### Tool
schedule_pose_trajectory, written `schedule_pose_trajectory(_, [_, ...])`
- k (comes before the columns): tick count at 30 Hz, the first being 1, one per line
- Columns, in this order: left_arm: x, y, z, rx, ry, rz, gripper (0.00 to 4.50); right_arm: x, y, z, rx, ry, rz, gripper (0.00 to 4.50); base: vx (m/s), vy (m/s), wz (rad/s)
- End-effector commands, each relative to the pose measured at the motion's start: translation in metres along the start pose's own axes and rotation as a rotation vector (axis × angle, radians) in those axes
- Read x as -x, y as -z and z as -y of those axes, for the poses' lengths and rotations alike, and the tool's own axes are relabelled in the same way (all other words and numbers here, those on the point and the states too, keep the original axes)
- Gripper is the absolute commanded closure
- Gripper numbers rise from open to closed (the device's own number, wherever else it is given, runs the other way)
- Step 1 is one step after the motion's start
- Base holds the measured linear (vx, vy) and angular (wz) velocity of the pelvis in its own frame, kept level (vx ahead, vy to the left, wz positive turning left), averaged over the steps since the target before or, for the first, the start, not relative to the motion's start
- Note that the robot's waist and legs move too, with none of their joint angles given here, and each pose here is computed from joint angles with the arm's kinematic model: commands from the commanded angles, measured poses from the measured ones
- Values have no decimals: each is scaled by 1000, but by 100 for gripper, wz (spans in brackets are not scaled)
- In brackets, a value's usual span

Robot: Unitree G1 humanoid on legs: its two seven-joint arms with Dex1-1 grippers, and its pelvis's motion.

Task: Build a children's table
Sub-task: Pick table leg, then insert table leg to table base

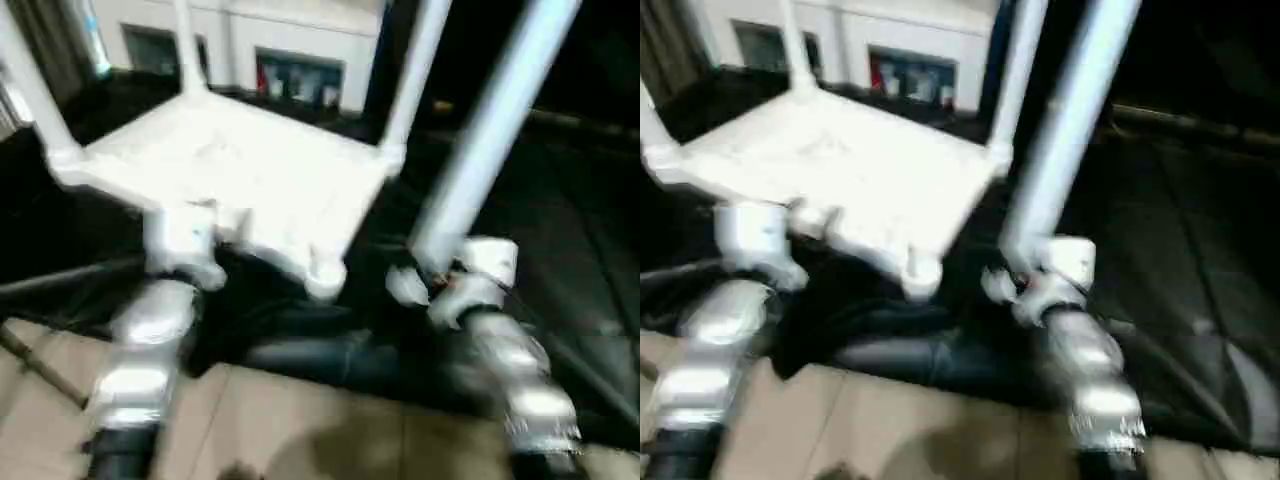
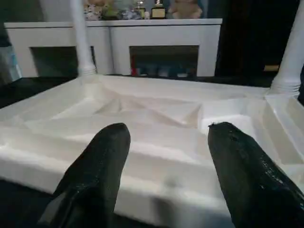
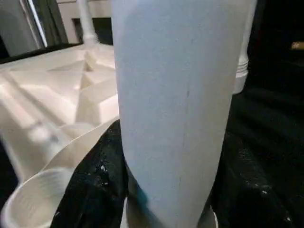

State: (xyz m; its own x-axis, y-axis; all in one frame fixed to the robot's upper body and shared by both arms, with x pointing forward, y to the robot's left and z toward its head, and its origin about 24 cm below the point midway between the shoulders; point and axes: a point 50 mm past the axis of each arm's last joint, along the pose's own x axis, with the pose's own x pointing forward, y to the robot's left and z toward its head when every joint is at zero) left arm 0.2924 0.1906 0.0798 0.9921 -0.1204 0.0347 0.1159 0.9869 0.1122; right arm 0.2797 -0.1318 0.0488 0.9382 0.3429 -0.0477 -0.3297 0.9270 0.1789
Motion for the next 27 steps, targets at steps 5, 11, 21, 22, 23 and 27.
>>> schedule_pose_trajectory(5, [-4,-4,12,14,37,18,146,5,-6,12,29,39,14,259,90,-74,8])
schedule_pose_trajectory(11, [-3,-3,12,16,49,18,146,5,-6,13,34,43,15,259,152,-5,-2])
schedule_pose_trajectory(21, [3,-11,35,59,532,41,118,6,-9,12,40,4,36,259,56,-50,4])
schedule_pose_trajectory(22, [5,-13,36,52,656,19,111,6,-10,12,51,-19,38,259,-16,-69,-5])
schedule_pose_trajectory(23, [5,-13,36,43,679,11,111,7,-10,13,53,-22,40,259,0,0,0])
schedule_pose_trajectory(27, [-7,-19,22,-158,859,-77,63,8,-17,18,52,-52,64,259,-67,-32,6])
